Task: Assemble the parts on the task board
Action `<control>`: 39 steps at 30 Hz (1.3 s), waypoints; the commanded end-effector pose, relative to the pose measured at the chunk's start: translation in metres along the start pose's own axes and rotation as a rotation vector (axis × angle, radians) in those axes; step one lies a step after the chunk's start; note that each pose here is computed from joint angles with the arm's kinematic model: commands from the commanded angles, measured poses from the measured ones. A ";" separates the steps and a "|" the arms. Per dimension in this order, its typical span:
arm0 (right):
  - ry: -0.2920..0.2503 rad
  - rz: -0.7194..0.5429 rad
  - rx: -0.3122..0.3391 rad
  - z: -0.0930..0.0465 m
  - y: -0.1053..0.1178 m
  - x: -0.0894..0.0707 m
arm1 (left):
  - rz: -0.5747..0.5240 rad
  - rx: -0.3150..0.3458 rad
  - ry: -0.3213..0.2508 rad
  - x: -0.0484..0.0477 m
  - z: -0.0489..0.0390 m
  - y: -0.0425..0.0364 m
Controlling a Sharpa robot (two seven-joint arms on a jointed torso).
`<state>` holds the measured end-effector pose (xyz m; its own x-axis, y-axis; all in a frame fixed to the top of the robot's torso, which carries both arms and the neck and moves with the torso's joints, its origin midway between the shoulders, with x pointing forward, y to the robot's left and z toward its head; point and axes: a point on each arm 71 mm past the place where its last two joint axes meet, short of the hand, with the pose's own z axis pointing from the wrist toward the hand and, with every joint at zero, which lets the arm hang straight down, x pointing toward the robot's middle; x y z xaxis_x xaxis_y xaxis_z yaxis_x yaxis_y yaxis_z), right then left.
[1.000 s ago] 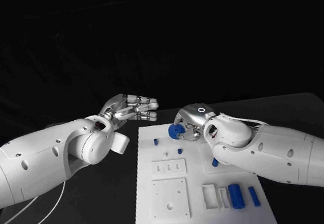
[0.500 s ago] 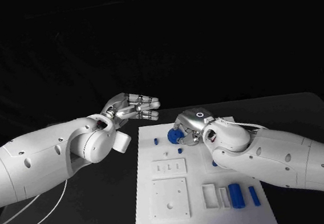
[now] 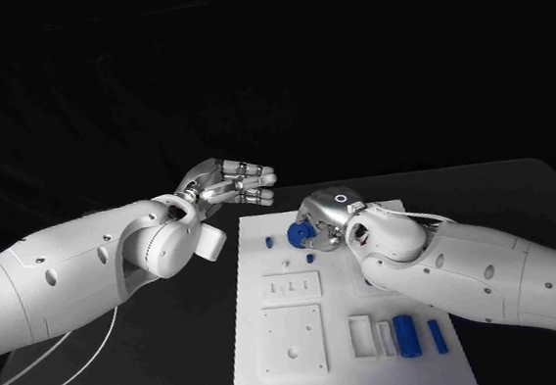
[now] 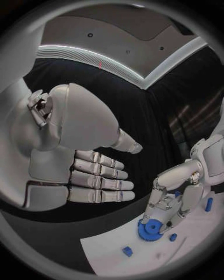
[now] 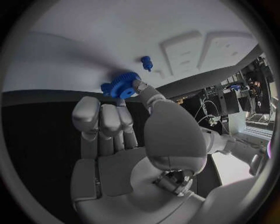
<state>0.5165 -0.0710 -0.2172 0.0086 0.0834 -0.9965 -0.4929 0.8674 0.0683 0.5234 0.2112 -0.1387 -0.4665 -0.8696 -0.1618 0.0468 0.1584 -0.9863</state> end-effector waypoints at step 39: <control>0.042 0.059 0.072 -0.014 -0.027 0.007 | -0.001 0.009 0.009 -0.0004 -0.0007 -0.0011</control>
<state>0.5190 -0.0994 -0.2284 -0.0631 0.0887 -0.9941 -0.4403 0.8914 0.1075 0.5235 0.2132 -0.1388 -0.4640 -0.8708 -0.1623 0.0459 0.1594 -0.9861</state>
